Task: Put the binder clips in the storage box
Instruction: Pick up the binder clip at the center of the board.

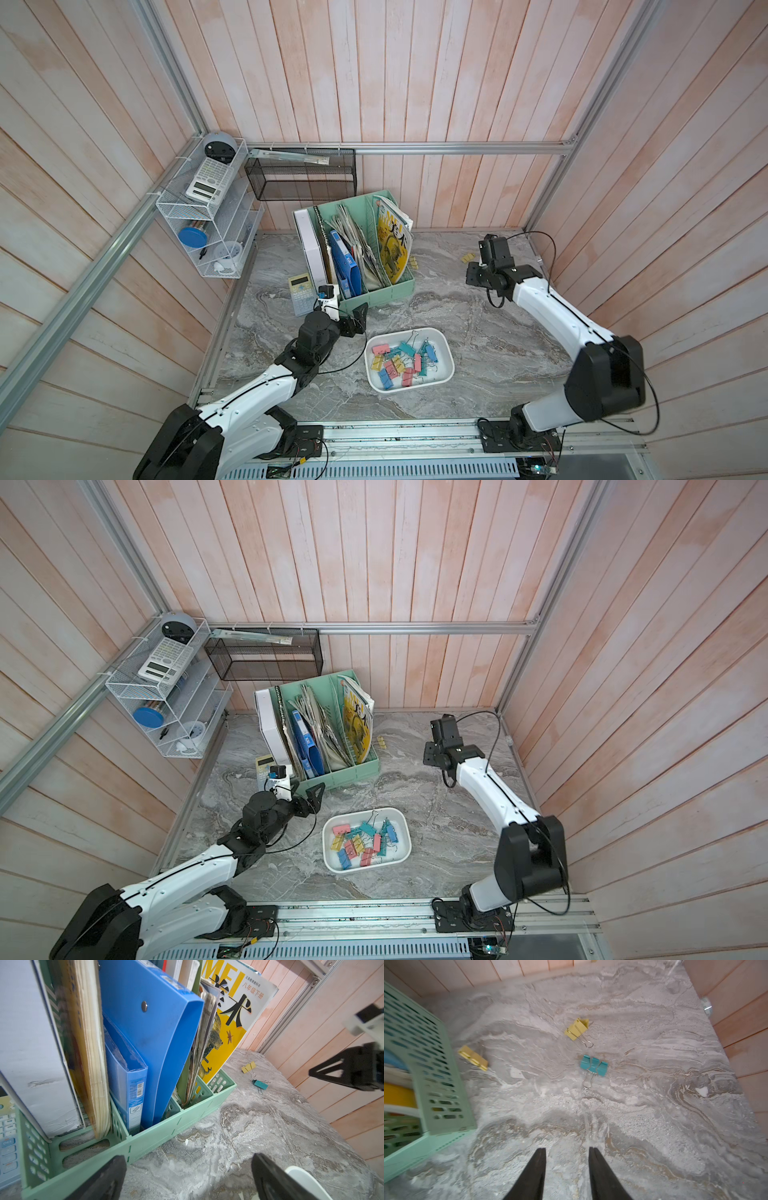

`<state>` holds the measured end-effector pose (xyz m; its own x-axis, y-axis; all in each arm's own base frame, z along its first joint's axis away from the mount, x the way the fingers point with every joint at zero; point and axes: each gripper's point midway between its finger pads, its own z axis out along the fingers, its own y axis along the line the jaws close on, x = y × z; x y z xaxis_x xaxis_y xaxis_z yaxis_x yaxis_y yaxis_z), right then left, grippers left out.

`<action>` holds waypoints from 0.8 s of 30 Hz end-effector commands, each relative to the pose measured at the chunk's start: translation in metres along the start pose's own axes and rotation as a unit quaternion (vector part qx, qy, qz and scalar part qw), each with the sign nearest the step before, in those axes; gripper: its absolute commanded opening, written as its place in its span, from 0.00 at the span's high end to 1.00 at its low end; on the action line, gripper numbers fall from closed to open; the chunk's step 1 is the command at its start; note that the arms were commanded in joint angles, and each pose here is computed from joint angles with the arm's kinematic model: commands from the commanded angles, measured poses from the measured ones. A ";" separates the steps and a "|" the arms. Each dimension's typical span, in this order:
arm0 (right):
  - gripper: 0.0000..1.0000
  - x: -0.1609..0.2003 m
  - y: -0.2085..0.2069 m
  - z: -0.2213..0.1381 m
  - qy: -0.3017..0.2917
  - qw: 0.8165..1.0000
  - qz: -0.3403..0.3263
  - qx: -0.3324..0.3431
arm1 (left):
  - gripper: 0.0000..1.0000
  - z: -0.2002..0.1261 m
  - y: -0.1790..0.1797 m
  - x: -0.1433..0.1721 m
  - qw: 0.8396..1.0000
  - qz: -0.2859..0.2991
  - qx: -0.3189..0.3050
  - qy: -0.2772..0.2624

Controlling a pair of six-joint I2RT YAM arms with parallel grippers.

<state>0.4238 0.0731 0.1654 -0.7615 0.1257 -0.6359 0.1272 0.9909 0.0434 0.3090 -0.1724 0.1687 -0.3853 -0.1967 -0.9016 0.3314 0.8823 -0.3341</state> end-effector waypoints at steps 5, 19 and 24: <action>0.48 0.006 -0.021 0.063 0.108 0.980 0.161 -0.047 | 0.00 0.002 -0.001 -0.004 1.000 0.010 -0.001 -0.005; 0.38 0.009 -0.031 0.132 0.075 0.869 0.471 -0.135 | 0.00 0.004 -0.004 -0.003 1.000 0.010 0.005 0.000; 0.45 0.002 -0.033 0.141 0.066 0.858 0.487 -0.149 | 0.00 0.005 -0.004 -0.003 1.000 0.011 0.005 0.001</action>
<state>0.4973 0.0333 0.0531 -0.4824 0.8662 -0.1302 0.6068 0.4377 0.6635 0.3099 -0.1733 0.1618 -0.4006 -0.1840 -0.8976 0.3280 0.8859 -0.3280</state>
